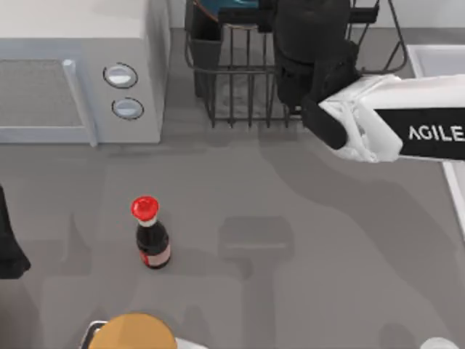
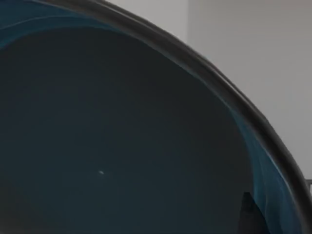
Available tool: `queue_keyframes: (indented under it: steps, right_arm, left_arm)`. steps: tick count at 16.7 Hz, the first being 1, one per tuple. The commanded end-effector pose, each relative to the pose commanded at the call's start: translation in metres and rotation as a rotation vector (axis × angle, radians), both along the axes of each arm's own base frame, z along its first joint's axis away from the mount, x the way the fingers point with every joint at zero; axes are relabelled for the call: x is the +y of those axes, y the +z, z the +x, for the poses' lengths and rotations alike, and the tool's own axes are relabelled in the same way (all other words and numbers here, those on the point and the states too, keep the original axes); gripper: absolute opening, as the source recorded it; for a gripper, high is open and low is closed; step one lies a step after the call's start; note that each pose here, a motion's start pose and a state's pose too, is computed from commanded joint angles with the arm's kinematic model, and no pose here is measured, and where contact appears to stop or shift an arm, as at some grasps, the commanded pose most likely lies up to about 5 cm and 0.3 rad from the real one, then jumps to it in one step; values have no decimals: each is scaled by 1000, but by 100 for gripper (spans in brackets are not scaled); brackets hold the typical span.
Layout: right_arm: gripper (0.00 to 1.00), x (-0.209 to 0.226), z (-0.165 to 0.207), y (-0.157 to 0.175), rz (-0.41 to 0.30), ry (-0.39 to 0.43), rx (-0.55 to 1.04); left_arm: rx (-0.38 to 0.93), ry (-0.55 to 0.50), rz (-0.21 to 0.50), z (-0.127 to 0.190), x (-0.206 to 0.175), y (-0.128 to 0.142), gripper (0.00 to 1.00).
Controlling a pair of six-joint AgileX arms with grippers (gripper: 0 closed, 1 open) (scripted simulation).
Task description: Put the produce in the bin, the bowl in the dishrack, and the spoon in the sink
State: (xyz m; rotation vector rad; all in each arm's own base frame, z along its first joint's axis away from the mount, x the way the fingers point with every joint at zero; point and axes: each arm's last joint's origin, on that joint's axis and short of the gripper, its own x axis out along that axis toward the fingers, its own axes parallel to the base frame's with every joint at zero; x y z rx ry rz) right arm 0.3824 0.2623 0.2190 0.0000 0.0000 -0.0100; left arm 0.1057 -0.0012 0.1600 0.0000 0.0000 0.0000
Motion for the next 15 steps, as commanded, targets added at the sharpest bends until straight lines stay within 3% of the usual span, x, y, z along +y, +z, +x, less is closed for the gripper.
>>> queue_keyframes:
  steps: [3,15]
  right_arm:
    - [0,0,0,0,0,0,0]
    - [90,0,0,0,0,0,0]
  left_arm:
    - [0,0,0,0,0,0,100]
    - [0,0,0,0,0,0,100]
